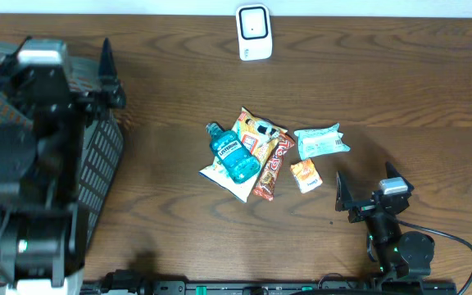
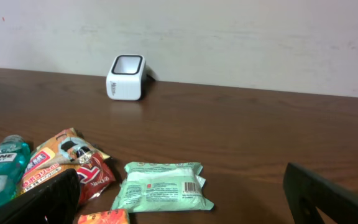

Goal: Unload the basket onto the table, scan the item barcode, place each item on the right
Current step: 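Retract the left gripper back beside the basket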

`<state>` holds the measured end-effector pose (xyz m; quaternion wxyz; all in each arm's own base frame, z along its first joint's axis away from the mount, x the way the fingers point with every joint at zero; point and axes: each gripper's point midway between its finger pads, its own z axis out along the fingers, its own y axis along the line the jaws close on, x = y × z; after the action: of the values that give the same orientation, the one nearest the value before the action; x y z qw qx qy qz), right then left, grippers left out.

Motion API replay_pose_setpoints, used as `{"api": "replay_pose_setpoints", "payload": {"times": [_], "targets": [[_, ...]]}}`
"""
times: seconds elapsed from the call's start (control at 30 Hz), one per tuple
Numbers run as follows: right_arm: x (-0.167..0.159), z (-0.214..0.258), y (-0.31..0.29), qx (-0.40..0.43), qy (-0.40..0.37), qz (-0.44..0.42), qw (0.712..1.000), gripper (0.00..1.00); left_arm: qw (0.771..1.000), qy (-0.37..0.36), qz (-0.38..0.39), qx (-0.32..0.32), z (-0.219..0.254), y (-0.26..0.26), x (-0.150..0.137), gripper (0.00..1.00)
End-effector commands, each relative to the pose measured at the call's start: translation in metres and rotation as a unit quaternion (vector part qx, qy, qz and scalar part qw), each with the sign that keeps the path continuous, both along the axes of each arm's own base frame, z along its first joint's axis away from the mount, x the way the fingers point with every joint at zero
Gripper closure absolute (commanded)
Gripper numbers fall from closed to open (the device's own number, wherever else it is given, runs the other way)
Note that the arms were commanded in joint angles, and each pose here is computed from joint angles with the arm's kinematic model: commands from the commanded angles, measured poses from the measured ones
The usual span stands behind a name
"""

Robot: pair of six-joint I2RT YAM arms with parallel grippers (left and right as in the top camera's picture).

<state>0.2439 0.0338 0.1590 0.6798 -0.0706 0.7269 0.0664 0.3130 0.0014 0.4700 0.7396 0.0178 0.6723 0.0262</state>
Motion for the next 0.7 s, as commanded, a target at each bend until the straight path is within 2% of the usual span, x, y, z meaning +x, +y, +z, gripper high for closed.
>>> {"api": "replay_pose_setpoints", "payload": {"times": [0.0, 0.3, 0.5, 0.67], "targets": [[0.0, -0.001, 0.001, -0.002, 0.002, 0.003, 1.0, 0.01, 0.999, -0.048, 0.009, 0.003, 0.029, 0.004, -0.03, 0.0], [0.0, -0.001, 0.001, -0.003, 0.001, 0.003, 1.0, 0.01, 0.988, -0.153, 0.01, 0.003, 0.075, 0.003, -0.119, 0.0], [0.0, -0.002, -0.001, -0.003, 0.002, -0.005, 1.0, 0.01, 0.981, -0.194, 0.012, 0.002, 0.088, 0.004, -0.163, 0.0], [0.0, -0.002, -0.001, -0.003, 0.002, -0.005, 1.0, 0.01, 0.973, -0.219, 0.066, -0.016, 0.097, 0.023, -0.197, 0.0]]}}
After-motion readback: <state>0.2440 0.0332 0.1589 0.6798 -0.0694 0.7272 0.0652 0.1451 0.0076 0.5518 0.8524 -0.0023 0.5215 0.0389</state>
